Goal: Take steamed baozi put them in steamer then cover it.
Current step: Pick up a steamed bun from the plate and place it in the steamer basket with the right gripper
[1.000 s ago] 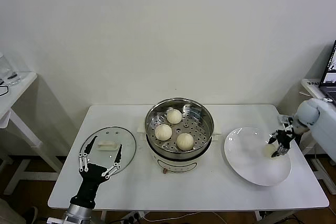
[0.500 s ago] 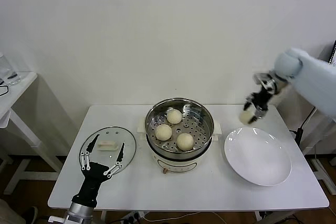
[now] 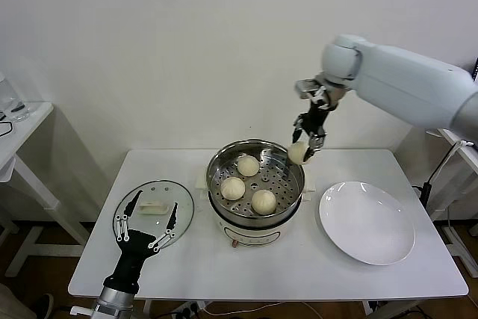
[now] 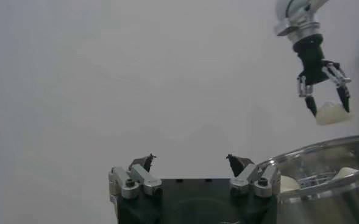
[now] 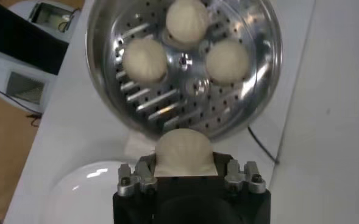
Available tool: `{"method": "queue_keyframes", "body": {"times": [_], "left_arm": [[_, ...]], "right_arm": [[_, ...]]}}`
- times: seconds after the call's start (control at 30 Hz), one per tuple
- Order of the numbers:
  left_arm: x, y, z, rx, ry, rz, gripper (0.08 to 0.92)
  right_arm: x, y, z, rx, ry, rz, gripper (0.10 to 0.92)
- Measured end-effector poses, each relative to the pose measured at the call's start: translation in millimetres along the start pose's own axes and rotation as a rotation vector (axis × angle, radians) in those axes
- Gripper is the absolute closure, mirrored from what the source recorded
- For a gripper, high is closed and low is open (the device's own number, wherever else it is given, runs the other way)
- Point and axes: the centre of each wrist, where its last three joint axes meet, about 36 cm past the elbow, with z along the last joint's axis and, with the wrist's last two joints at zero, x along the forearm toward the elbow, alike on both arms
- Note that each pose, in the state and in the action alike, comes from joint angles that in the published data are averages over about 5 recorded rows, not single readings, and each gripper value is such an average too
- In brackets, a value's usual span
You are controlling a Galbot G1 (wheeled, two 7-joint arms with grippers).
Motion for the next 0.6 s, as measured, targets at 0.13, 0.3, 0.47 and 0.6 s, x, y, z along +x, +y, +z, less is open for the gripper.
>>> {"method": "queue_keyframes", "body": {"times": [0.13, 0.3, 0.47, 0.6], "left_arm": [[0, 0, 1, 0.0, 0.001, -0.002, 0.177], [1, 2, 2, -0.004, 0.001, -0.007, 0.177], [2, 3, 2, -0.005, 0.001, -0.009, 0.177], [2, 3, 2, -0.004, 0.0, -0.011, 0.177]], "right_arm": [[-13, -8, -24, 0.04, 0.019, -0.015, 0.361], [-34, -15, -42, 0.074, 0.047, -0.037, 0.361], [-54, -17, -48, 0.092, 0.078, -0.06, 0.36], [-67, -18, -52, 0.102, 0.092, -0.066, 0.356]]}}
